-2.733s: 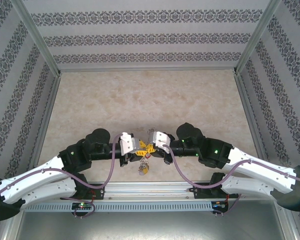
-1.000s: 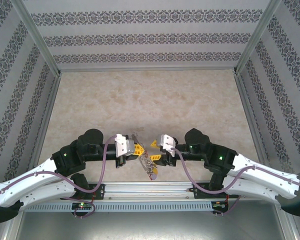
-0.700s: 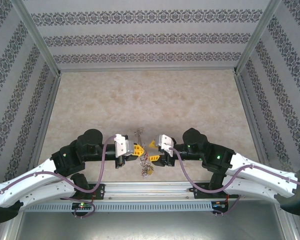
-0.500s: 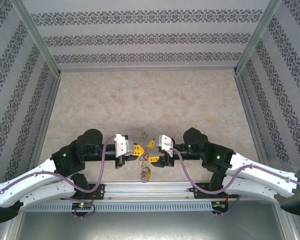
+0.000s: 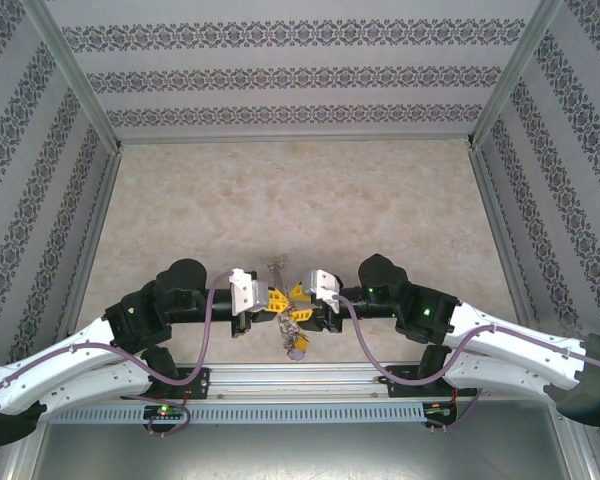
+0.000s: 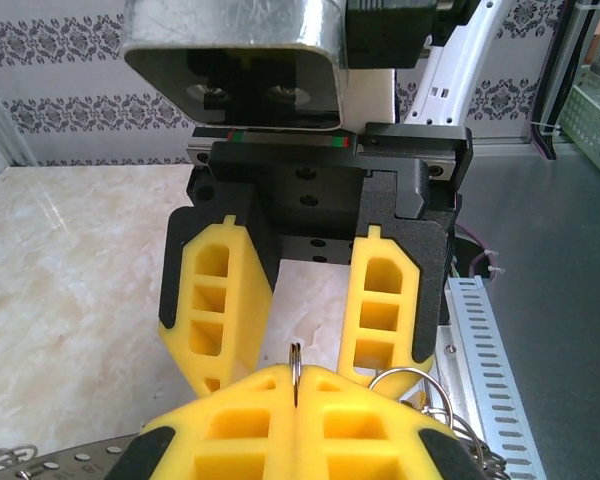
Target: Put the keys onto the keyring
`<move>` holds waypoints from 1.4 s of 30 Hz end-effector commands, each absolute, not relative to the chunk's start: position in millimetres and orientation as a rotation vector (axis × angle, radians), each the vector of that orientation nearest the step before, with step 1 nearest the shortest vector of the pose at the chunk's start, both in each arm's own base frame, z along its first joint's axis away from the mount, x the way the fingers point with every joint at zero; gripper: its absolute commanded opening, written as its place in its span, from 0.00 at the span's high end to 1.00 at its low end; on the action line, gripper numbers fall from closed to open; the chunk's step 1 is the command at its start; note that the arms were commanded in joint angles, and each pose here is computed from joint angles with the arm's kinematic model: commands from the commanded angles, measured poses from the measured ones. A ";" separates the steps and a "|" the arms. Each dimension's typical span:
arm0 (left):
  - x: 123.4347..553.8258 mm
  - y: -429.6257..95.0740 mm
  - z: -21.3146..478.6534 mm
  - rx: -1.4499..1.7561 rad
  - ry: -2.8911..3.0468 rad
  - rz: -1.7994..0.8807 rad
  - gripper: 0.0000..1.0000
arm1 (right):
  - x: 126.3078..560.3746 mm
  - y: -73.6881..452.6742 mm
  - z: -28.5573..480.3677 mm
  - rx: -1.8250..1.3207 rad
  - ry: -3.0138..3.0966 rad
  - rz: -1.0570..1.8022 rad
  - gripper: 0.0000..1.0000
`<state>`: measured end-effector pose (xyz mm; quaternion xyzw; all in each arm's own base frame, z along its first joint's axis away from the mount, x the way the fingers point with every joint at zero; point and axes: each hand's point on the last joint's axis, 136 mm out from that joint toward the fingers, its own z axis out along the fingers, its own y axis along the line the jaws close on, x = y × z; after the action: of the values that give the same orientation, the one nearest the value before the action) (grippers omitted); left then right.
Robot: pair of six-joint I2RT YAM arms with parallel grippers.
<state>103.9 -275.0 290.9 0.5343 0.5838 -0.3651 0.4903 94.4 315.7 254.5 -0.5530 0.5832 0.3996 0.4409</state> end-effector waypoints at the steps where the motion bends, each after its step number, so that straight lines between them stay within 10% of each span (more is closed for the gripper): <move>1: 103.4 -277.1 318.0 1.246 1.316 -0.914 1.00 | 90.2 316.2 257.4 -1.370 1.413 1.027 0.64; 28: 141.8 -267.7 278.0 1.118 1.495 -0.729 1.00 | 125.1 292.2 254.2 -1.289 1.591 0.761 1.00; 35: 153.0 -261.6 265.8 1.048 1.532 -0.683 0.67 | 140.5 298.4 245.9 -1.304 1.688 0.678 1.00; 42: 163.5 -243.5 263.9 0.916 1.565 -0.635 0.56 | 162.7 316.4 230.1 -1.330 1.796 0.590 1.00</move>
<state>152.3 -253.4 248.1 0.4404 0.6657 -0.2749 0.5361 147.7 310.9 213.8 -0.5358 0.7106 0.2491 0.3820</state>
